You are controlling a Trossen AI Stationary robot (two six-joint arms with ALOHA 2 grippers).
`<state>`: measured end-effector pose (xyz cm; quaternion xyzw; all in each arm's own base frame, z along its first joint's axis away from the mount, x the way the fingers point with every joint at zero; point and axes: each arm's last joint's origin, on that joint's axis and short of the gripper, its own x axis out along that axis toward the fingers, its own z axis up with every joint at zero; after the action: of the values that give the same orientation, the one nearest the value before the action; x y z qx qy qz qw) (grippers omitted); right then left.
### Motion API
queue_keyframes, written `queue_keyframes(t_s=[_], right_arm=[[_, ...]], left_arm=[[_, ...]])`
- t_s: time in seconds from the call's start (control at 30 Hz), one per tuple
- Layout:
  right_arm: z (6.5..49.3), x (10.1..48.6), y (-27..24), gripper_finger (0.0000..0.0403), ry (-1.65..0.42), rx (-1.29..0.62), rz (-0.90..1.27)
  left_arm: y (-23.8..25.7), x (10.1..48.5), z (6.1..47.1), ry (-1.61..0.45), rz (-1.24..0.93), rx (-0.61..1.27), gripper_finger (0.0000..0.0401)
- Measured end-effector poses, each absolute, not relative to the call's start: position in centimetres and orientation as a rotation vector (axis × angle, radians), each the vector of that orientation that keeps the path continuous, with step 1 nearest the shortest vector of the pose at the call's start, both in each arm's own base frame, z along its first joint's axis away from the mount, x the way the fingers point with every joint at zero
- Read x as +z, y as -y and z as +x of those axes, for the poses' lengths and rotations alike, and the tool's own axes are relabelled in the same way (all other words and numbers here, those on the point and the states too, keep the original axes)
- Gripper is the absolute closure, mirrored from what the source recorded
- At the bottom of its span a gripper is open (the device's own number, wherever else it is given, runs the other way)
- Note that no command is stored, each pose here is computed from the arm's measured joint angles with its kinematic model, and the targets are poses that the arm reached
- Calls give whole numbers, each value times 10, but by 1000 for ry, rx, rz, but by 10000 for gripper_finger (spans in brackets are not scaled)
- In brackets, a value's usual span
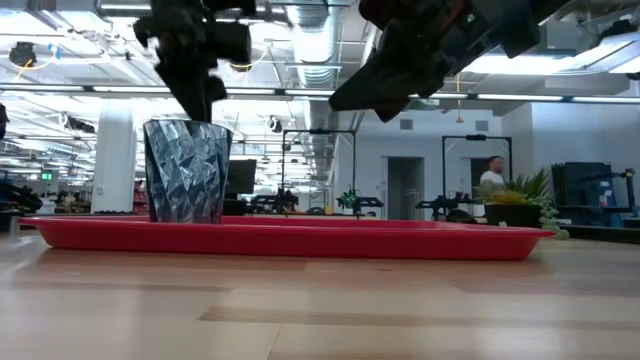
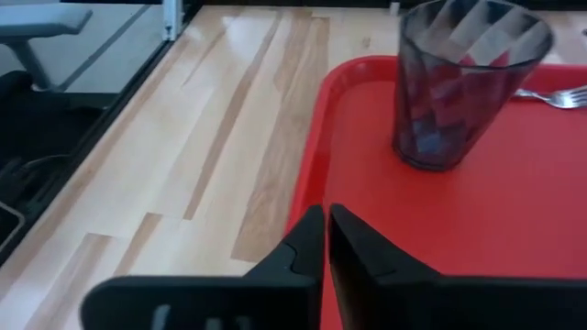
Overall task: Pick and place plate/cup/fork/spoon on tray
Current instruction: Put the blue cup on the red serving tray
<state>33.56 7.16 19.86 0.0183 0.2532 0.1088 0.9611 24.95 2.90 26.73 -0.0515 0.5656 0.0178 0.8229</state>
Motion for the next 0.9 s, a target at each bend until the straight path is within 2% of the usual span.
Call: queue_keyframes(t_s=[0.13, 0.27, 0.47, 0.53, 0.7, 0.9], right_arm=[[336, 199, -69, 347, -510, 197, 33], [340, 203, -64, 348, -497, 181, 39], [359, 224, -57, 393, -472, 177, -22], [370, 232, -57, 394, -486, 182, -44], [404, 246, -57, 377, -572, 248, -60], [438, 260, -53, 350, -701, 257, -134]], left_arm=[[-24, 291, 228, -1032, -74, 26, 280], [-15, 298, 200, -770, -48, 7, 303], [-7, 277, 168, -422, -49, -23, 373], [-5, 265, 160, -342, -45, -43, 393], [-4, 245, 143, -159, -46, -42, 395], [-4, 233, 127, -90, -41, -29, 399]])
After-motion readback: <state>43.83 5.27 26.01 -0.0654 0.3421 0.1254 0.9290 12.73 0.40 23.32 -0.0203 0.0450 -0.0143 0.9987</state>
